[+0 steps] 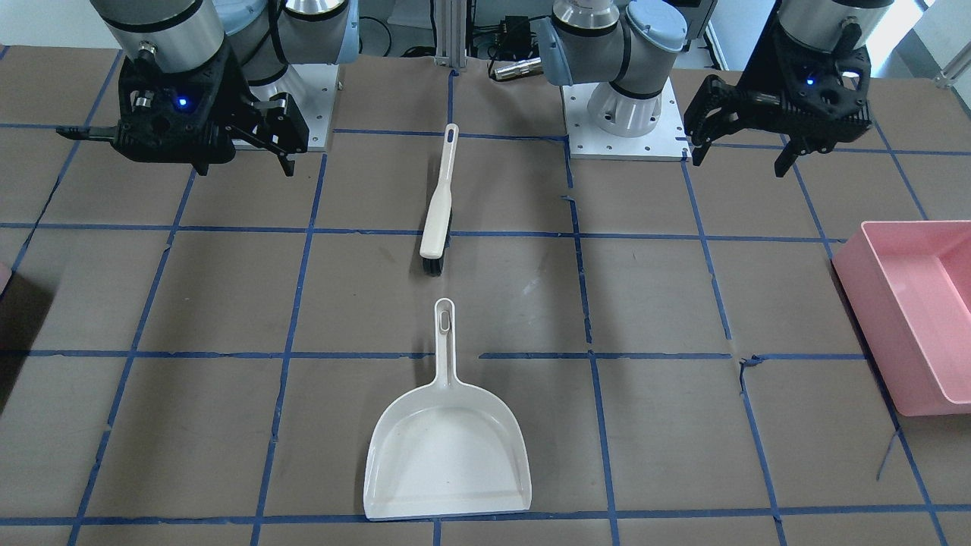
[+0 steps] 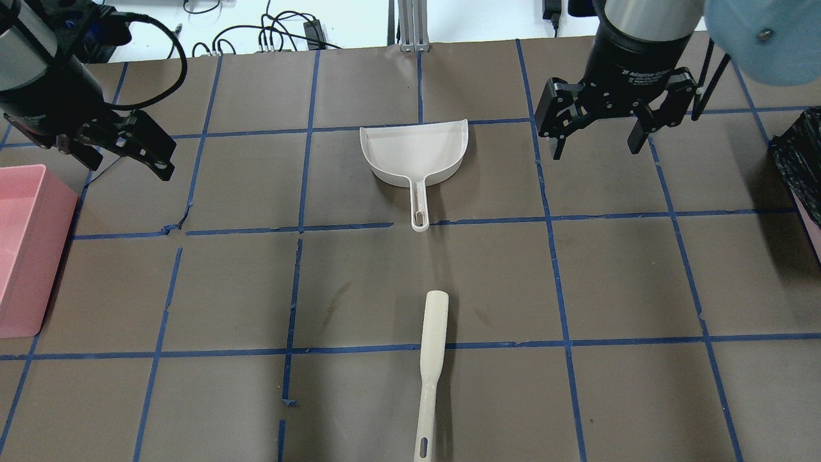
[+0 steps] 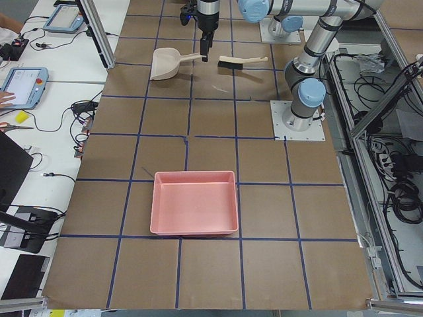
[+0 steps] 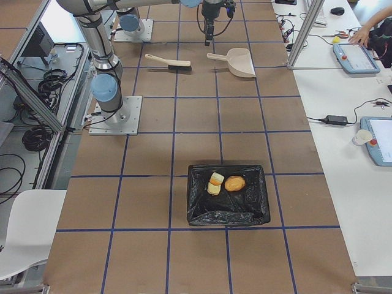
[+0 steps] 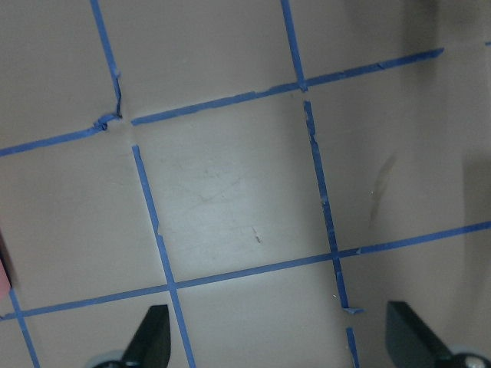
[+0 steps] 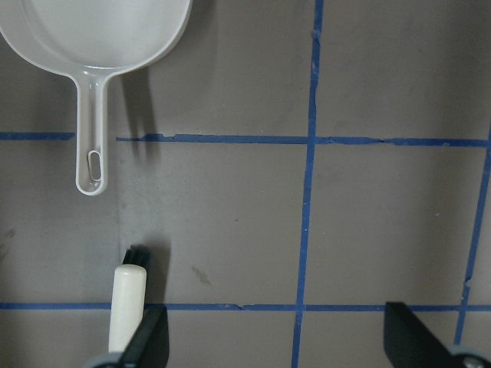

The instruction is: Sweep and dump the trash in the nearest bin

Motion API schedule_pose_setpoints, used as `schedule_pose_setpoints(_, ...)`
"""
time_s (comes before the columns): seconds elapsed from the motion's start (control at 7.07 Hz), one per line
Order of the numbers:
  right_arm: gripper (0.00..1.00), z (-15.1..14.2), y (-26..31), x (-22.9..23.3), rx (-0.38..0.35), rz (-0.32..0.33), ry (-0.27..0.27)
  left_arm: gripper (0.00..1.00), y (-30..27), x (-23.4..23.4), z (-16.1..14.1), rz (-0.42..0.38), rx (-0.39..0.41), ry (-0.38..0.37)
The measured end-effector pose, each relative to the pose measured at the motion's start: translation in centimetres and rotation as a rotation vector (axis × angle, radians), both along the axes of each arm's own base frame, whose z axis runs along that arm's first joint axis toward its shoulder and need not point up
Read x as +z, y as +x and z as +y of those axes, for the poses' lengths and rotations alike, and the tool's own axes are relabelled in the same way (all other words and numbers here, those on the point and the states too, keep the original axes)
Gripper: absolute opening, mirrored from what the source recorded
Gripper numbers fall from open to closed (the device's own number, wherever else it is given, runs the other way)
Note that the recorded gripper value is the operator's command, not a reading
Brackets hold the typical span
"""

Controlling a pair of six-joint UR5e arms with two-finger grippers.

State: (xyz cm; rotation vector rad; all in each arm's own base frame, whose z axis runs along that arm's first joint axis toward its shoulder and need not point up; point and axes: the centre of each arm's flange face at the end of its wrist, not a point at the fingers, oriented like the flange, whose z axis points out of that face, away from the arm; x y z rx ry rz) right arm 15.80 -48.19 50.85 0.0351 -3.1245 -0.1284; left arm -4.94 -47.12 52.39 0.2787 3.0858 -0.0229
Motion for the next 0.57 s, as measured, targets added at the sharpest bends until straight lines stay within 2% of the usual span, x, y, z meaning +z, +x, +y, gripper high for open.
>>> schedule_pose_setpoints(0.57,0.99,0.56,-0.61,0.03,-0.007,-0.003,-0.036,1.00,0.45,0.98,-0.39,-0.004,-0.012,-0.009)
